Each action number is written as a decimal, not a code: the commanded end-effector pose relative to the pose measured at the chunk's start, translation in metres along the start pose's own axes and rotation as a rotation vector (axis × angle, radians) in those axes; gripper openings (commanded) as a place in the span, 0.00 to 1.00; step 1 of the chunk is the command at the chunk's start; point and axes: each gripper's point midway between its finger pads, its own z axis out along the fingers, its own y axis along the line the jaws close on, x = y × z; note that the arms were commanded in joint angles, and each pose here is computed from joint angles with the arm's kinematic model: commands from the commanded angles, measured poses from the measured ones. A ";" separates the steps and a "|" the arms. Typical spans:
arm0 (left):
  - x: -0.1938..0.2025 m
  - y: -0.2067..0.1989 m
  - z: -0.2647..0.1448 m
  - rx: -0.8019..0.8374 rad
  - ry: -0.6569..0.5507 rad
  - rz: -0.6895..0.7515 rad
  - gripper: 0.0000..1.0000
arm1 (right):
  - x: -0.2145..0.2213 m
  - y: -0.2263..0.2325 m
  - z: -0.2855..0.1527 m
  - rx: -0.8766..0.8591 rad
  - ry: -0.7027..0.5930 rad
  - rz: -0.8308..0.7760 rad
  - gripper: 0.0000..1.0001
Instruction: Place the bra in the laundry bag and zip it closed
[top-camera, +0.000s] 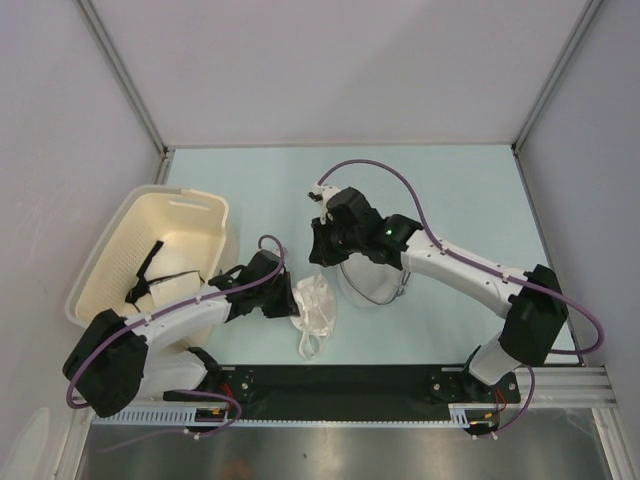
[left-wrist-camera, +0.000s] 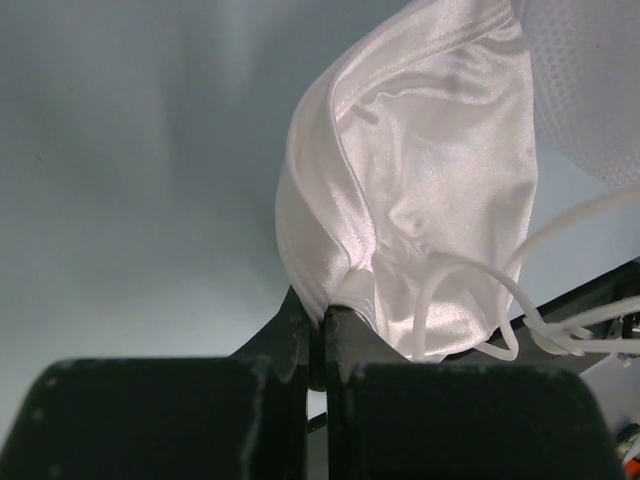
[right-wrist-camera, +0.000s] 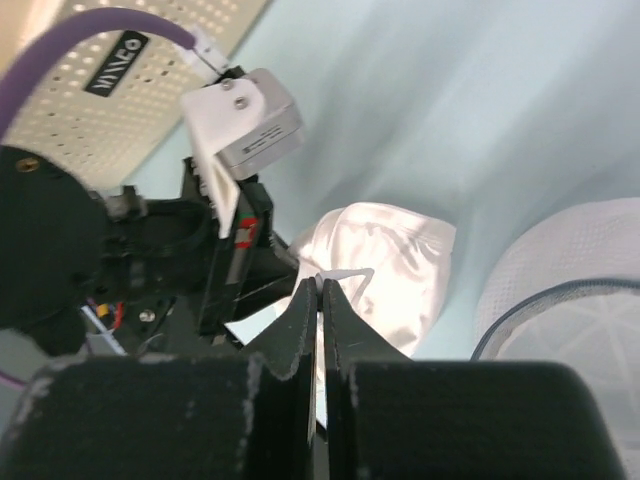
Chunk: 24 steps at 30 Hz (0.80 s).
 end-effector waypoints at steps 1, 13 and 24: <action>0.000 -0.011 -0.001 0.059 -0.005 0.008 0.00 | -0.038 -0.008 -0.004 0.068 -0.111 -0.031 0.00; 0.003 -0.009 0.003 0.047 0.017 0.001 0.00 | -0.027 -0.015 0.016 0.074 -0.060 -0.036 0.16; 0.004 -0.007 0.005 0.039 0.015 -0.025 0.00 | 0.011 -0.011 0.056 0.071 0.170 -0.048 0.58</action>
